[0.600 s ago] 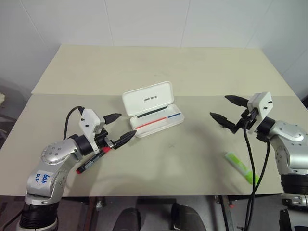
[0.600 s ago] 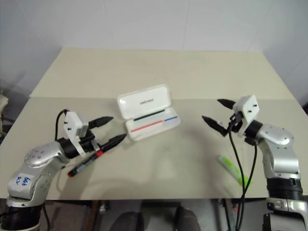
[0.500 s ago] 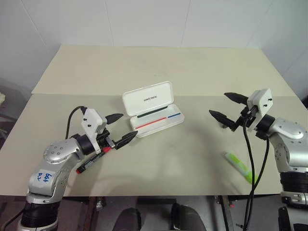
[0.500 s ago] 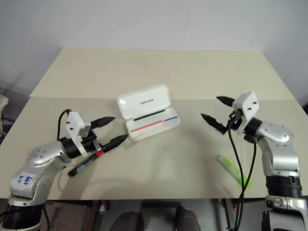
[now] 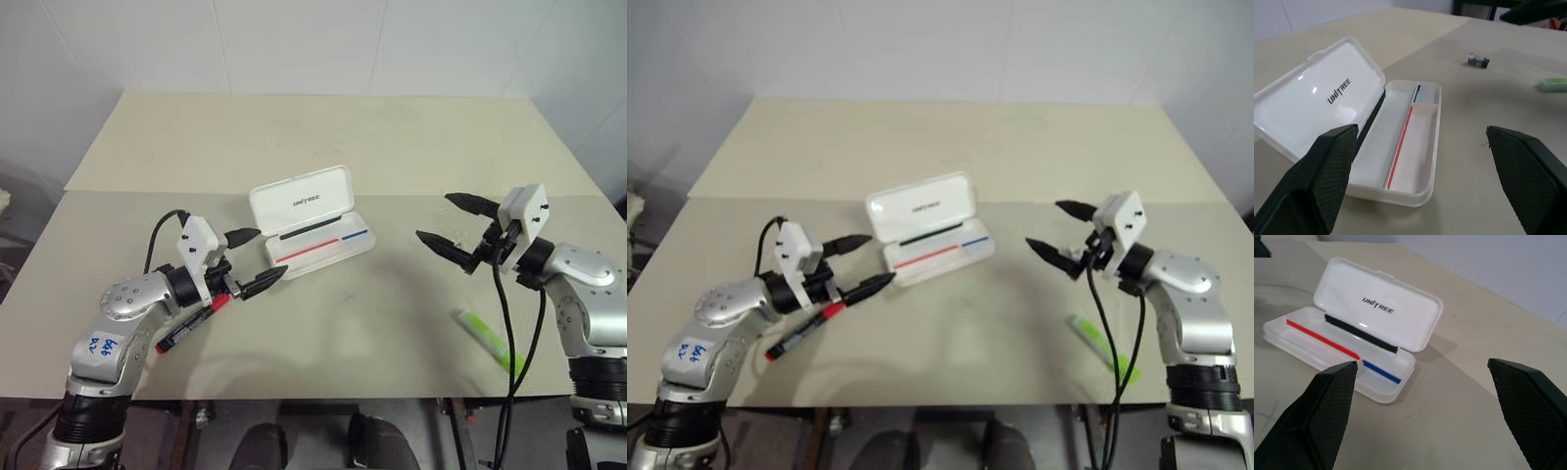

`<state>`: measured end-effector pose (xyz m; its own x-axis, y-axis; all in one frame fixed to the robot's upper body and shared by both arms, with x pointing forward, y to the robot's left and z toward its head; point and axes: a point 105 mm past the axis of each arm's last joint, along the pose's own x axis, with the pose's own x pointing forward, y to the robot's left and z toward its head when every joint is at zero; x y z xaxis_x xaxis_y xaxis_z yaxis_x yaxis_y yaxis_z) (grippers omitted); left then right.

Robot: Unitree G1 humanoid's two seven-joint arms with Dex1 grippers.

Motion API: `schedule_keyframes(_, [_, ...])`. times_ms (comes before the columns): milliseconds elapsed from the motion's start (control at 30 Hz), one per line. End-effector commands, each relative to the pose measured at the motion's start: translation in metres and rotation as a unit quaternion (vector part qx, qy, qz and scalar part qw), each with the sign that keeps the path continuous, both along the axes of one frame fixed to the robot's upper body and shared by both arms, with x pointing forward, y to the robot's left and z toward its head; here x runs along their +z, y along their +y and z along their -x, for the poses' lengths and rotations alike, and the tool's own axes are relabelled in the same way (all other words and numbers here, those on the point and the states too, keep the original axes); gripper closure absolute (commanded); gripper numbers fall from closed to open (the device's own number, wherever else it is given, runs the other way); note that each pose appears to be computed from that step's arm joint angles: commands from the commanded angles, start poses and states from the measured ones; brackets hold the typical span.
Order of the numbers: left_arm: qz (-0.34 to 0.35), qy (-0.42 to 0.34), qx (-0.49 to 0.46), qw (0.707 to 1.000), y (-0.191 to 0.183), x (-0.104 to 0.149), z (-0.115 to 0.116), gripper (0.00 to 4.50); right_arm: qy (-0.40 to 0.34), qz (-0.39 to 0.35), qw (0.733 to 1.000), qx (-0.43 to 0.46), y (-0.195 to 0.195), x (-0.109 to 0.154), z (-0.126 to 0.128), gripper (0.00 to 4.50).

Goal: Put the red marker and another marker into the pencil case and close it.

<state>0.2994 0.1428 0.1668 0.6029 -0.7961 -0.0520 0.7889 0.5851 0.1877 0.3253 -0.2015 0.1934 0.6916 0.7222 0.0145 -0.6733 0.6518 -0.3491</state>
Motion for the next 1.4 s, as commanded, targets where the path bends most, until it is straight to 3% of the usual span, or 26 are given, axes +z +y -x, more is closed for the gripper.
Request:
schedule_keyframes(33, [-0.011, -0.022, -0.012, 1.0, -0.001, 0.007, -0.003, 0.02, -0.031, -0.021, 0.999, -0.038, -0.009, 0.013, 0.012, 0.0])
schedule_keyframes(367, [-0.007, -0.009, -0.04, 0.999, -0.008, 0.0, -0.006, 0.02, -0.027, -0.035, 0.996, -0.08, -0.001, 0.002, 0.05, 0.0])
schedule_keyframes(567, [-0.011, -0.008, -0.058, 0.998, -0.017, -0.002, -0.006, 0.02, -0.029, -0.04, 0.996, -0.072, 0.007, 0.003, 0.055, 0.0])
schedule_keyframes(667, [-0.014, -0.015, -0.055, 0.998, -0.013, -0.001, -0.005, 0.69, -0.026, -0.041, 0.997, -0.063, 0.01, 0.002, 0.051, 0.0])
schedule_keyframes(867, [-0.038, -0.01, -0.066, 0.997, -0.015, 0.0, -0.004, 2.76, -0.023, -0.049, 0.998, -0.035, 0.022, 0.001, 0.045, 0.0])
schedule_keyframes(1200, [-0.112, 0.032, -0.079, 0.99, -0.034, -0.005, -0.017, 2.76, 0.011, -0.051, 0.998, 0.046, 0.047, -0.003, 0.043, 0.0])
schedule_keyframes(1400, [-0.15, 0.071, -0.078, 0.983, -0.044, -0.013, -0.024, 2.76, 0.009, -0.046, 0.998, 0.052, 0.044, 0.0, 0.037, 0.0])
